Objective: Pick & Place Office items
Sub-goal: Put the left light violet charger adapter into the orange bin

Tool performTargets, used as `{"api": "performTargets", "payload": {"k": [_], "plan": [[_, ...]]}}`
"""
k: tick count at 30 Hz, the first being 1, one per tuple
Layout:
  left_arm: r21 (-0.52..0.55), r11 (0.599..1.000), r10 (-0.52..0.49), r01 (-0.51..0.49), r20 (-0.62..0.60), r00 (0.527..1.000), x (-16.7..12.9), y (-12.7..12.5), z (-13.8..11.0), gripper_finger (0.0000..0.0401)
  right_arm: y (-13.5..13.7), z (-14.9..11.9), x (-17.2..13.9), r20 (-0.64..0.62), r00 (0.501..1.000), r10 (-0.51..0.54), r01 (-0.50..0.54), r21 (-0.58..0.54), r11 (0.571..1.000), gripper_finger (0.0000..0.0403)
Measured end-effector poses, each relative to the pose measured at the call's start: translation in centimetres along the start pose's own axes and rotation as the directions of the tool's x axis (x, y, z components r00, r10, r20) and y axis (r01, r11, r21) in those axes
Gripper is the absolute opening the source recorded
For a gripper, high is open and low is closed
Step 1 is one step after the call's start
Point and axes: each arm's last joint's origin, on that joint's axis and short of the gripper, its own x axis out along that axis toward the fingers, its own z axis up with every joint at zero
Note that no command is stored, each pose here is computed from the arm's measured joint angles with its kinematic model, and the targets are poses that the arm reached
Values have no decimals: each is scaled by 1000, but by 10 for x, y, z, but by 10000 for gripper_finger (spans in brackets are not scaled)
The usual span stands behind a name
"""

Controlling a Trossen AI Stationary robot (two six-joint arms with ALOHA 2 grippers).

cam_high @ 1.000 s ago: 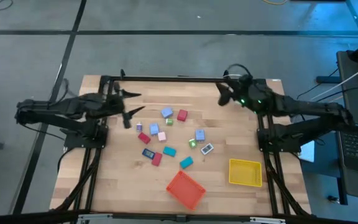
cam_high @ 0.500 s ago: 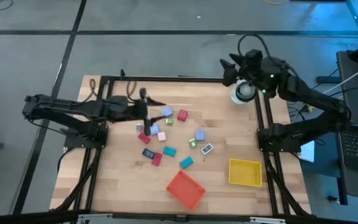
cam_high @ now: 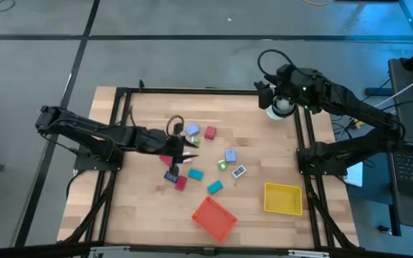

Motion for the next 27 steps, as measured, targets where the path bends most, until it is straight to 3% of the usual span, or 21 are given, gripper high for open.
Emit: {"api": "performTargets", "payload": {"k": [2, 9, 12, 16, 19, 21, 22, 27], "plan": [[4, 1000, -24, 24, -22, 999, 8, -5, -4, 114, 3, 4, 2, 39, 999, 18, -18, 18, 1000, 261], [-48, 960, -276, 277, 25, 961, 32, -14, -9, 111, 12, 25, 12, 243, 969, 48, -51, 4, 999, 261], [-65, 941, -331, 332, 14, 943, 38, -10, -8, 111, 16, 28, 14, 265, 957, 119, -125, 7, 992, 261], [-106, 945, -324, 310, -173, 930, 31, -1, -7, 115, 14, 14, 18, 121, 986, 118, -113, -43, 993, 261], [-108, 978, -207, 177, -422, 883, 18, 16, -19, 131, 11, 2, 19, -6, 994, 112, -112, -18, 994, 261], [-109, 990, -138, 93, -546, 827, 13, 30, -33, 148, 10, -1, 19, -46, 992, 122, -121, 9, 993, 261], [-122, 990, -128, 70, -570, 812, 12, 37, -36, 158, 11, -1, 19, -48, 991, 128, -127, 18, 992, 261], [-188, 982, -107, 8, -524, 845, 17, 65, -38, 205, 13, 0, 18, -28, 989, 148, -148, 23, 989, 261]]}}
